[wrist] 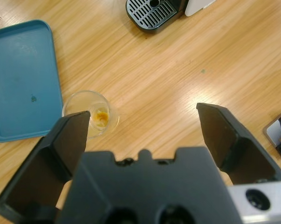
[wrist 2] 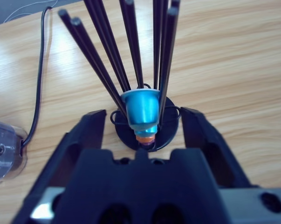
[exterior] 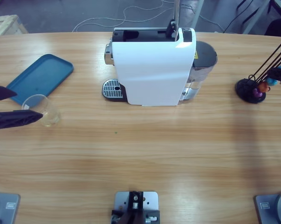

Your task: Pour coffee

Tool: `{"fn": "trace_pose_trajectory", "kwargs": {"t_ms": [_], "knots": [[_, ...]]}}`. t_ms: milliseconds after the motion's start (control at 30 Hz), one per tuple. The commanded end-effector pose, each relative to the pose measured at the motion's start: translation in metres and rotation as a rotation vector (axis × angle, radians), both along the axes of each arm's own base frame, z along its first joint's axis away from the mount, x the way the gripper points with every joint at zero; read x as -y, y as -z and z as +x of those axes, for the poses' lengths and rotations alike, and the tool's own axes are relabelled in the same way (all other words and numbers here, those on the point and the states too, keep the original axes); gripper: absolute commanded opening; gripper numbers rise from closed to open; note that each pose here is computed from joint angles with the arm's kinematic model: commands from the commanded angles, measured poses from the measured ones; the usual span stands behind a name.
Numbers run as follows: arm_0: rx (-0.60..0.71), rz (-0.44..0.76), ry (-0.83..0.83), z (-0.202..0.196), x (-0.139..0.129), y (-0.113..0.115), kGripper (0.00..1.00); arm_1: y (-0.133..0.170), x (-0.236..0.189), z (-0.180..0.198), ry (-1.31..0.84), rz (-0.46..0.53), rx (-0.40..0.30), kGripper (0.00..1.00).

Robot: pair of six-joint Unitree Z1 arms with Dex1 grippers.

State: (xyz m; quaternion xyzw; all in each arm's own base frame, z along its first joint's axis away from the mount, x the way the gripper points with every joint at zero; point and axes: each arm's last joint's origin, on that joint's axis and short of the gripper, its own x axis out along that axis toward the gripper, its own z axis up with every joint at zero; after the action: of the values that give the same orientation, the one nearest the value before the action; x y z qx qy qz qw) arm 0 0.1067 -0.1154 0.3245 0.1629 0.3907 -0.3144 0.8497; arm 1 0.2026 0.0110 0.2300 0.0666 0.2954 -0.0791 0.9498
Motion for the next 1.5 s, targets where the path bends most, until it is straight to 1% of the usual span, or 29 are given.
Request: {"fn": "trace_pose_trajectory", "kwargs": {"t_ms": [33,67,100,133,300,333,367,400,600,633,667,933,1133,1233,1500], "knots": [[-0.034,0.008,0.007,-0.004,0.000,0.011,0.991,0.011,0.002,0.004,-0.001,-0.014,-0.045,0.540],[-0.034,0.008,0.007,-0.003,0.000,0.011,0.991,0.011,0.002,0.004,0.000,-0.015,-0.045,0.530],[-0.035,0.009,0.007,-0.003,0.000,0.011,0.991,0.011,0.002,0.004,-0.001,-0.018,-0.046,0.435],[-0.035,0.010,0.007,-0.003,0.000,0.011,0.991,0.011,0.002,0.004,-0.001,-0.019,-0.047,0.376],[-0.036,0.009,0.006,-0.003,0.000,0.012,0.991,0.012,0.003,0.003,-0.003,-0.027,-0.055,0.371],[-0.036,0.009,0.006,-0.003,0.000,0.012,0.991,0.012,0.003,0.003,-0.003,-0.029,-0.055,0.358],[-0.036,0.009,0.006,-0.003,0.000,0.012,0.991,0.012,0.003,0.003,-0.002,-0.030,-0.054,0.305],[-0.035,0.008,0.006,-0.003,0.000,0.012,0.991,0.012,0.003,0.003,-0.003,-0.031,-0.055,0.296],[-0.034,0.008,0.005,-0.003,0.000,0.011,0.991,0.014,0.004,0.004,0.003,-0.033,-0.066,0.289],[-0.034,0.008,0.005,-0.003,0.000,0.011,0.991,0.014,0.005,0.004,0.003,-0.035,-0.067,0.179],[-0.035,0.008,0.005,-0.003,0.000,0.012,0.991,0.014,0.005,0.004,0.006,-0.036,-0.067,0.003],[-0.036,0.010,0.005,-0.002,0.001,0.013,0.991,0.013,0.005,0.004,0.004,-0.033,-0.061,0.000],[-0.035,0.008,0.004,-0.002,0.001,0.015,0.991,0.001,0.005,0.004,-0.005,-0.046,-0.031,0.000],[-0.034,0.005,0.003,-0.002,0.001,0.016,0.991,-0.001,0.006,-0.002,-0.002,-0.052,-0.050,0.000],[-0.044,0.004,-0.004,-0.003,0.001,0.022,0.991,-0.037,0.006,-0.003,0.001,-0.050,0.012,0.000]]}}
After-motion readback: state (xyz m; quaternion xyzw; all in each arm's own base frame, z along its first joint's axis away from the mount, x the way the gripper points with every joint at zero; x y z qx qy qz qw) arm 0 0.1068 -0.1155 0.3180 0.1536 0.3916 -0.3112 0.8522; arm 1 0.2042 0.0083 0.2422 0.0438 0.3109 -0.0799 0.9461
